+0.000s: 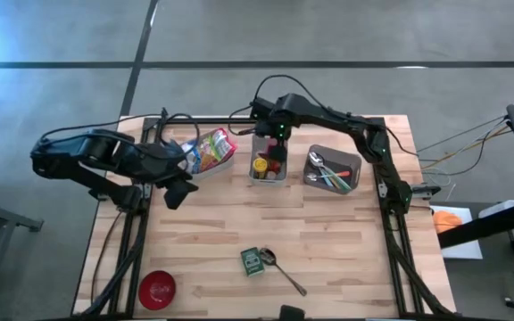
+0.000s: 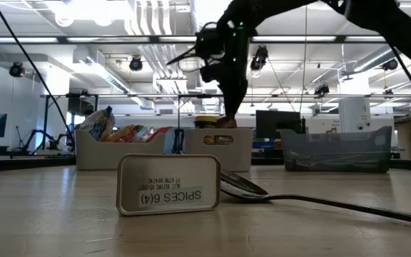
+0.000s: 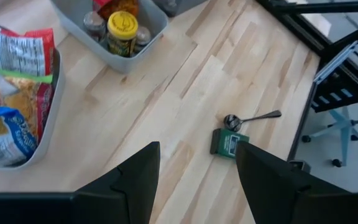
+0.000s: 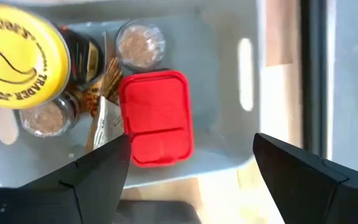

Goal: Pick & Place Food Item
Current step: Put the black spoon into the black bin

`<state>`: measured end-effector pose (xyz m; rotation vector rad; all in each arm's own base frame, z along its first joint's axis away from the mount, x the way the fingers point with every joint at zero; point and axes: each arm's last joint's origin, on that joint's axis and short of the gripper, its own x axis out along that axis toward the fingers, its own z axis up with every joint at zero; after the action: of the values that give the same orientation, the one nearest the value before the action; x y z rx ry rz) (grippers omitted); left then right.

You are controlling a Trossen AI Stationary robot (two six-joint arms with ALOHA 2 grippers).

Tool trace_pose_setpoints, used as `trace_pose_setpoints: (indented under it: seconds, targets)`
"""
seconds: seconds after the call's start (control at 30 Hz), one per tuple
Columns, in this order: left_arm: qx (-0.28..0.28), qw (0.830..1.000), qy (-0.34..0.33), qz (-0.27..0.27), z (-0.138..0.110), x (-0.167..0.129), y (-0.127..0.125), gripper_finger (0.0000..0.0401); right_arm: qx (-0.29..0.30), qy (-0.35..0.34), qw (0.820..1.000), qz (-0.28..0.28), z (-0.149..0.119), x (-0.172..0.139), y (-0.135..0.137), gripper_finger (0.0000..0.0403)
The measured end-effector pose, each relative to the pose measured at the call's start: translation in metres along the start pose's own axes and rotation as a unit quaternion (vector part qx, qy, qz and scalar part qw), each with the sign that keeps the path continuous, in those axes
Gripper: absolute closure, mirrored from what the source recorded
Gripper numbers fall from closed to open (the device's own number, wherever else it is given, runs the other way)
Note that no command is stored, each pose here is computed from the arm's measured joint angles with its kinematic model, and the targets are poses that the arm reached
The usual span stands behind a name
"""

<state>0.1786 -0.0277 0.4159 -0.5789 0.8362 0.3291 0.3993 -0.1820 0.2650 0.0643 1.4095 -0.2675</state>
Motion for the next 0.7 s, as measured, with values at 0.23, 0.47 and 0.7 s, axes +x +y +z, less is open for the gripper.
trace_pose_setpoints:
  seconds: [0.23,0.47,0.7]
  targets:
    - [-0.017,1.000,0.003,0.003,-0.002,0.006,0.000,0.0189,0.181,-0.011,0.983,0.013,-0.016,-0.044,0.011,0.0067]
    - [-0.017,1.000,0.013,-0.008,-0.005,0.020,-0.001,0.0189,0.170,-0.060,0.983,0.036,-0.029,-0.096,0.068,0.0067]
    - [-0.015,0.999,0.037,-0.012,-0.010,0.043,-0.003,0.0189,0.121,-0.089,0.986,0.071,-0.051,-0.132,0.139,0.0067]
